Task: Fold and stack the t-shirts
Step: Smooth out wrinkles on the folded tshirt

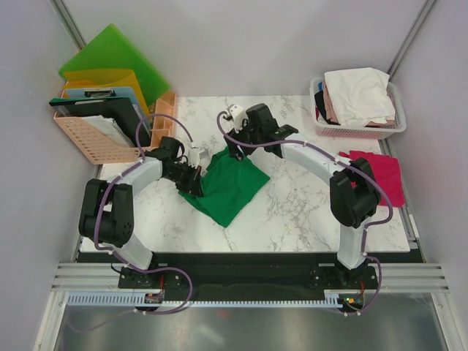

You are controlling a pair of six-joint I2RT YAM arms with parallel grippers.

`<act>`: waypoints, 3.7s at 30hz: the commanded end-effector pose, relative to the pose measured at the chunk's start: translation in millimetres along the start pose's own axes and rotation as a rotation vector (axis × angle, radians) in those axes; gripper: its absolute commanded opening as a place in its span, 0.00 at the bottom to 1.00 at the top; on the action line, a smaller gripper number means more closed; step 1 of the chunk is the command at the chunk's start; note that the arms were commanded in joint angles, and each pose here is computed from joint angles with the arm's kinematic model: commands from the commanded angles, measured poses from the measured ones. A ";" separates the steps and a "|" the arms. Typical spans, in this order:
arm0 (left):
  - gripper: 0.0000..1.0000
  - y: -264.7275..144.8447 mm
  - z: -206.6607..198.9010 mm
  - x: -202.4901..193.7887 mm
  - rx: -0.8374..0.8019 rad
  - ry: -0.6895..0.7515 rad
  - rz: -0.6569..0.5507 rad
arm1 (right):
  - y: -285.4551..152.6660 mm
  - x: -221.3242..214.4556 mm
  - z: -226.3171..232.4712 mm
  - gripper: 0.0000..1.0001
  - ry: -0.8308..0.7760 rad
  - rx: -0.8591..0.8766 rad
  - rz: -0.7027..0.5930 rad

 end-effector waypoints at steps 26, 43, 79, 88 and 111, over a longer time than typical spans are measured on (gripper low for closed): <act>0.02 -2.4 -0.2 4.5 -0.015 0.035 -0.010 | 74.3 -60.2 12.4 0.00 0.060 0.230 0.317; 0.02 -3.0 -1.8 4.6 -0.024 0.036 -0.010 | 84.8 -34.6 -61.4 0.00 -0.044 -0.211 0.148; 0.87 -13.8 -27.1 43.9 0.244 0.455 -0.100 | 78.7 -91.4 13.2 0.00 0.101 -0.036 0.251; 0.88 15.7 -13.3 50.6 0.189 0.436 -0.058 | 56.9 -73.5 18.3 0.00 0.076 -0.031 0.165; 0.88 54.3 -12.0 11.6 0.098 0.333 0.037 | 7.7 -37.2 -98.0 0.00 0.254 -0.305 -0.023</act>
Point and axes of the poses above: each gripper's point midway between its finger pads, its own y axis out along the fingers, its own z axis along the line the jaws close on, x = y × z, the point moved 3 cm from there along -y, back along the fingers, and after that the axes turned 11 degrees about y, right-handed, at the moved point
